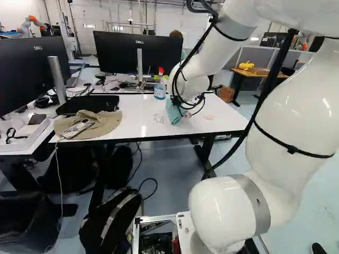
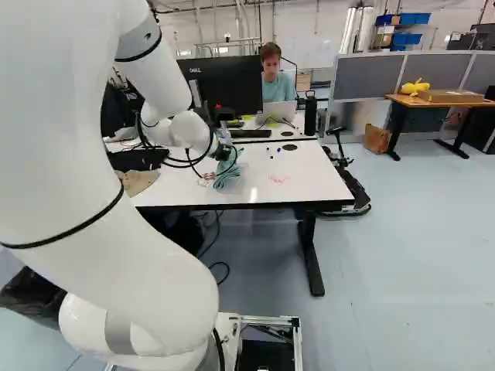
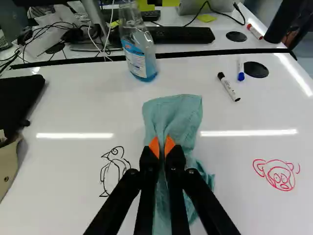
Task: Clean the table with the green towel
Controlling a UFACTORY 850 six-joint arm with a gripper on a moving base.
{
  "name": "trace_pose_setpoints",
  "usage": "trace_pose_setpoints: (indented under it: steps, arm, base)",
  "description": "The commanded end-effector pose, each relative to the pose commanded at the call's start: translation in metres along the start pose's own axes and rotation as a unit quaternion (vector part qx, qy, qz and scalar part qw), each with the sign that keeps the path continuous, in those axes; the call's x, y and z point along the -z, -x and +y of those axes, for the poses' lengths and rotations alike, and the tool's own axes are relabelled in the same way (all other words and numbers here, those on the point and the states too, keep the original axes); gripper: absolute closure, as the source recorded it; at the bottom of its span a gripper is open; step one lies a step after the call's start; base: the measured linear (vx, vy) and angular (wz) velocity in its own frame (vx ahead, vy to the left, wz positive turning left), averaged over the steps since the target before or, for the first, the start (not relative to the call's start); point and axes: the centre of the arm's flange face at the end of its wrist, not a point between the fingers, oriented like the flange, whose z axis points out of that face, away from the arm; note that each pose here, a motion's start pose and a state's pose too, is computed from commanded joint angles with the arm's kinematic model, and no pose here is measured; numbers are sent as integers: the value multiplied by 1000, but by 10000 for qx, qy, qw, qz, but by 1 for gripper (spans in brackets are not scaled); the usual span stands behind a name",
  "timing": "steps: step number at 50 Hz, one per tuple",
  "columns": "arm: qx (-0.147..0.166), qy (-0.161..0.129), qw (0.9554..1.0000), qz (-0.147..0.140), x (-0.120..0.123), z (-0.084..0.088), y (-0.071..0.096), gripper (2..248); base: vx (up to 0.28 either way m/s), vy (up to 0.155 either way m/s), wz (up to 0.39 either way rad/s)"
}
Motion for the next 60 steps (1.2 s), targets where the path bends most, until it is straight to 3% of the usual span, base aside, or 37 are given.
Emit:
trace_pose_setpoints:
  steps: [60]
  arm:
    - [613,-749,9953,-24,-7,-91,-2,218]
  base:
    - [0,0,0]
